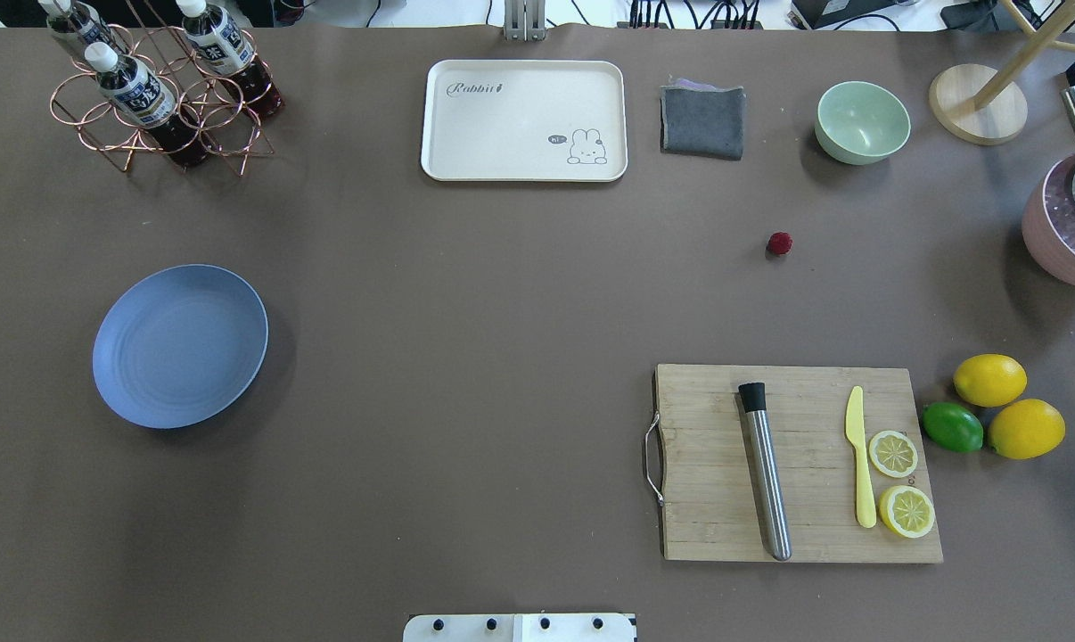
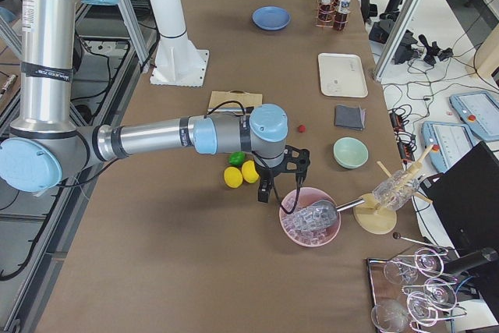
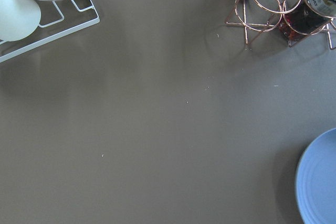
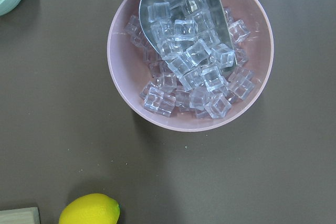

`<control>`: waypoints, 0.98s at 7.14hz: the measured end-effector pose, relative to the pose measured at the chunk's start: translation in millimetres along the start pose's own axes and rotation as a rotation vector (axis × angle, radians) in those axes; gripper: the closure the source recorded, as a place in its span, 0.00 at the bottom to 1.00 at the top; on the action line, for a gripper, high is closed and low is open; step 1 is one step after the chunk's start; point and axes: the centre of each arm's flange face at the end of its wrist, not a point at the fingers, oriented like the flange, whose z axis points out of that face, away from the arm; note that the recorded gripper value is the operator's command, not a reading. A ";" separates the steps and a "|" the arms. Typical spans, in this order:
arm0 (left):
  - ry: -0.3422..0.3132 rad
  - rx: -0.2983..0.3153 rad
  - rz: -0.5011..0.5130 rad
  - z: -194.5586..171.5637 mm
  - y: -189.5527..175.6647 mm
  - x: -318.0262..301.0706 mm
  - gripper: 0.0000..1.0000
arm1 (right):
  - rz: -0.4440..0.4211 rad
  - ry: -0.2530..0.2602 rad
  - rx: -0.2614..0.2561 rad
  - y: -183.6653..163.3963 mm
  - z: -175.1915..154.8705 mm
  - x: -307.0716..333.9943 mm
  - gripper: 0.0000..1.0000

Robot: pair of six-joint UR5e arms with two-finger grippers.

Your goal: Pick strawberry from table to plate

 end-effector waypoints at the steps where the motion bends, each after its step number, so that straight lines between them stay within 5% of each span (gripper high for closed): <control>1: 0.006 0.011 0.005 -4.2 0.3 2.5 0.02 | -0.002 0.003 0.001 -0.1 -0.1 0.3 0.00; 5: 0.015 0.038 0.025 -12.6 -11.7 9.0 0.02 | -0.009 -0.001 0.008 1.4 -4.0 -2.5 0.00; 7: 0.078 0.021 0.021 -14.2 -15.2 17.6 0.02 | -0.009 -0.003 0.011 2.3 -6.0 -3.7 0.00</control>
